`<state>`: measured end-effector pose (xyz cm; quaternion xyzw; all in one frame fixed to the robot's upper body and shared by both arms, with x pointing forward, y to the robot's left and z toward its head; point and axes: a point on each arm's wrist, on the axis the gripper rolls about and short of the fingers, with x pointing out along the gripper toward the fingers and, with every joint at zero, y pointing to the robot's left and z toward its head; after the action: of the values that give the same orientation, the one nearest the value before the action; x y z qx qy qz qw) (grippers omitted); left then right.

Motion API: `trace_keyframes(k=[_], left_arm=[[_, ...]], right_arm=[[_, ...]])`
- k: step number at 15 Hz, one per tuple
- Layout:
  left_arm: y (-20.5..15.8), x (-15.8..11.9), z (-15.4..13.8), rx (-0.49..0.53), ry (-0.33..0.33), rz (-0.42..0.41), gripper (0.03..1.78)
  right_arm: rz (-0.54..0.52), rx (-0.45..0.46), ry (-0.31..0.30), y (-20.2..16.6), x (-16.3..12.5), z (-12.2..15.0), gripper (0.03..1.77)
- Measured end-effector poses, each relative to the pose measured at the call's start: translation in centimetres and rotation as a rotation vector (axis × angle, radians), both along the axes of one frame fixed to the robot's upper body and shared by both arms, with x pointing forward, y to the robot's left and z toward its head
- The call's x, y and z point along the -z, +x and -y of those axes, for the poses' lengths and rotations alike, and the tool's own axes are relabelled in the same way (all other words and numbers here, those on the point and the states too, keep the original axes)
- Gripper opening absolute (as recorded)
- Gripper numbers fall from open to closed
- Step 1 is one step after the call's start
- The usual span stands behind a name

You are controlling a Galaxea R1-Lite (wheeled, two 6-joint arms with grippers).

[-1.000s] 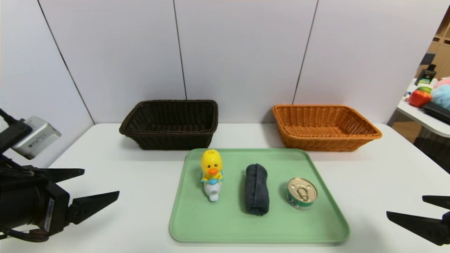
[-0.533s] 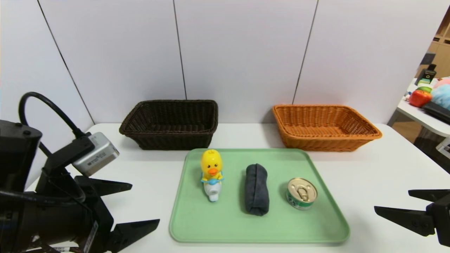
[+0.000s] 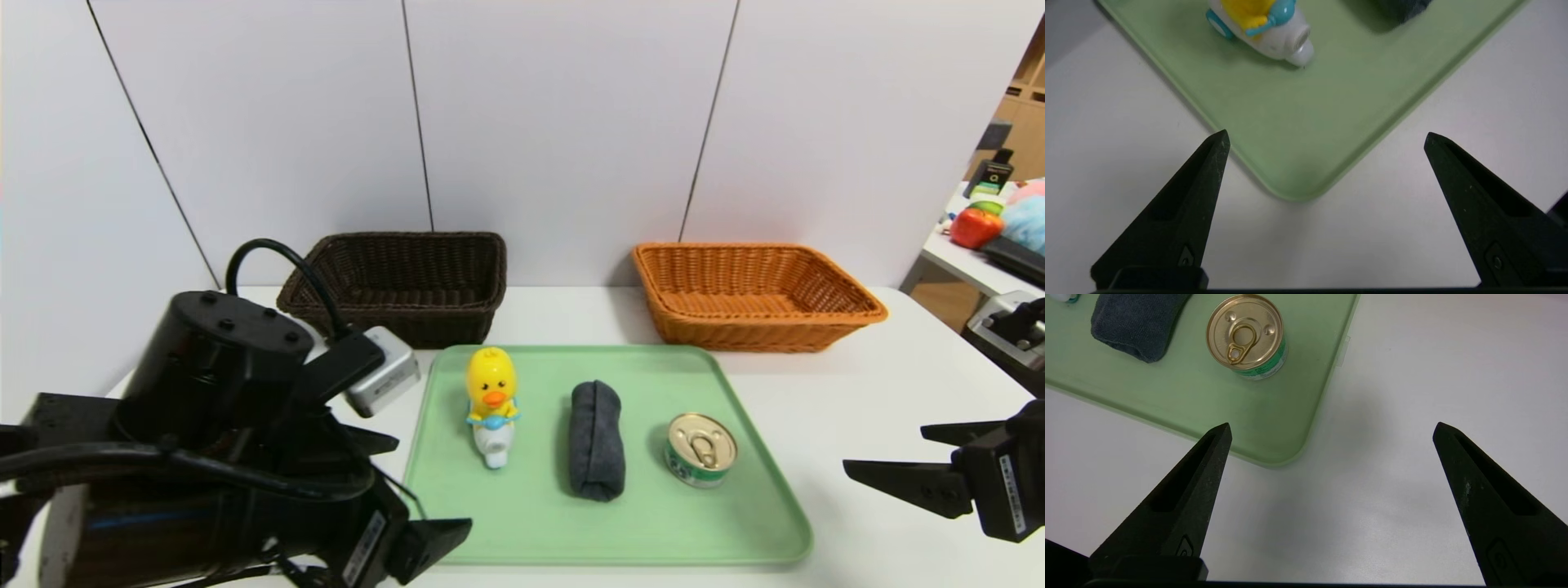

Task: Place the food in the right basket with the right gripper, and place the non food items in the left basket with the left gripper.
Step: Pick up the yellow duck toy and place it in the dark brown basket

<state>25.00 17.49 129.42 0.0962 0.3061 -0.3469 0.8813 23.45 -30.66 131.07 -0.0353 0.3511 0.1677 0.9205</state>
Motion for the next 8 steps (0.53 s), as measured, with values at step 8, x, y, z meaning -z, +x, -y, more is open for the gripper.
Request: trace_keyframes(k=[8], left_arm=[[0.0,2.6,6.2,-0.126,-0.076,0.064,1.69]], right_arm=[[-0.015,0.021,-0.004,0.6,0.1,0.2,1.7]])
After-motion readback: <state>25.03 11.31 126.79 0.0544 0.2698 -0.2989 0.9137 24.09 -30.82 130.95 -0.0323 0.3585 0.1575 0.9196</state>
